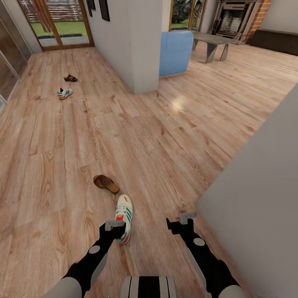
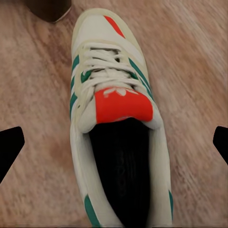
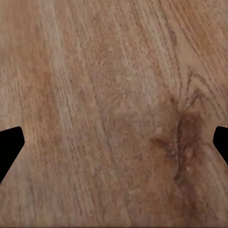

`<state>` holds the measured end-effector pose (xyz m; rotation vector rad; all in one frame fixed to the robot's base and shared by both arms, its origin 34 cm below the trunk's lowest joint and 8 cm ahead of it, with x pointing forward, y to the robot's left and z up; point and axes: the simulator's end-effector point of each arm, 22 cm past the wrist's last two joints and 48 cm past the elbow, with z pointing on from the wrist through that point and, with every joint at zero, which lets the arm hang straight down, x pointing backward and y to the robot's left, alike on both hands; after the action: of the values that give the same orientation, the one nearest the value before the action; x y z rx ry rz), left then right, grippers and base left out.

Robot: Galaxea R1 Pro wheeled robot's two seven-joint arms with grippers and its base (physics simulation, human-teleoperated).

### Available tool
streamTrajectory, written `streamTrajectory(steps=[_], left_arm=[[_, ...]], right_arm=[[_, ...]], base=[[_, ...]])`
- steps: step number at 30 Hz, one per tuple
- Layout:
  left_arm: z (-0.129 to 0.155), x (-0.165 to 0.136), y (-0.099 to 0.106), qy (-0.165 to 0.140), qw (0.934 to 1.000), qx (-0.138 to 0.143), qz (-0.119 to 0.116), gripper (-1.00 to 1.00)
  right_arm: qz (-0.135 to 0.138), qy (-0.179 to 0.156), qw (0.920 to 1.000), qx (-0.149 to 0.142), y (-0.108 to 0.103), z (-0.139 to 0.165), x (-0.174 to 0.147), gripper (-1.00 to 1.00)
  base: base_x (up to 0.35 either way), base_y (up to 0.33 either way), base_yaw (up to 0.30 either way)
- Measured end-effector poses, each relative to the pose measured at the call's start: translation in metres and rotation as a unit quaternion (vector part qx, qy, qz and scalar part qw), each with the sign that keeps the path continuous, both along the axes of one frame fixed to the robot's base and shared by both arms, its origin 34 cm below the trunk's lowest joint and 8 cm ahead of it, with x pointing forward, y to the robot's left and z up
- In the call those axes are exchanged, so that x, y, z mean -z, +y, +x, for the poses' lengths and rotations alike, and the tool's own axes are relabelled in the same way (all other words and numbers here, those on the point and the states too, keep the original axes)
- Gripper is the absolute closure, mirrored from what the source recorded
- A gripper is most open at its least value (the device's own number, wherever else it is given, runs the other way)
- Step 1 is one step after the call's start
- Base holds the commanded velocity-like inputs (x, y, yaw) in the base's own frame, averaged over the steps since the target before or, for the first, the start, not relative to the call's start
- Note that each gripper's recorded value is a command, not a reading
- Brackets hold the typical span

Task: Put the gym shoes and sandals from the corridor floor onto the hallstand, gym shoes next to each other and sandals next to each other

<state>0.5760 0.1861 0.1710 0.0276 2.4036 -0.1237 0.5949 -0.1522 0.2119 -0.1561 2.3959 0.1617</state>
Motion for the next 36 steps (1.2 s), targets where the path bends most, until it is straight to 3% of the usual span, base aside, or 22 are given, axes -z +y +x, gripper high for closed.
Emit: streamTrajectory(steps=[36], left_arm=[[-0.048,0.063,0.000,0.064,0.9979,0.000,0.000,-1.00]], right_arm=[[0.000,0.063,0.9980,0.000,0.000,-0.042,0.065,-1.00]], base=[[0.000,0.000,0.000]])
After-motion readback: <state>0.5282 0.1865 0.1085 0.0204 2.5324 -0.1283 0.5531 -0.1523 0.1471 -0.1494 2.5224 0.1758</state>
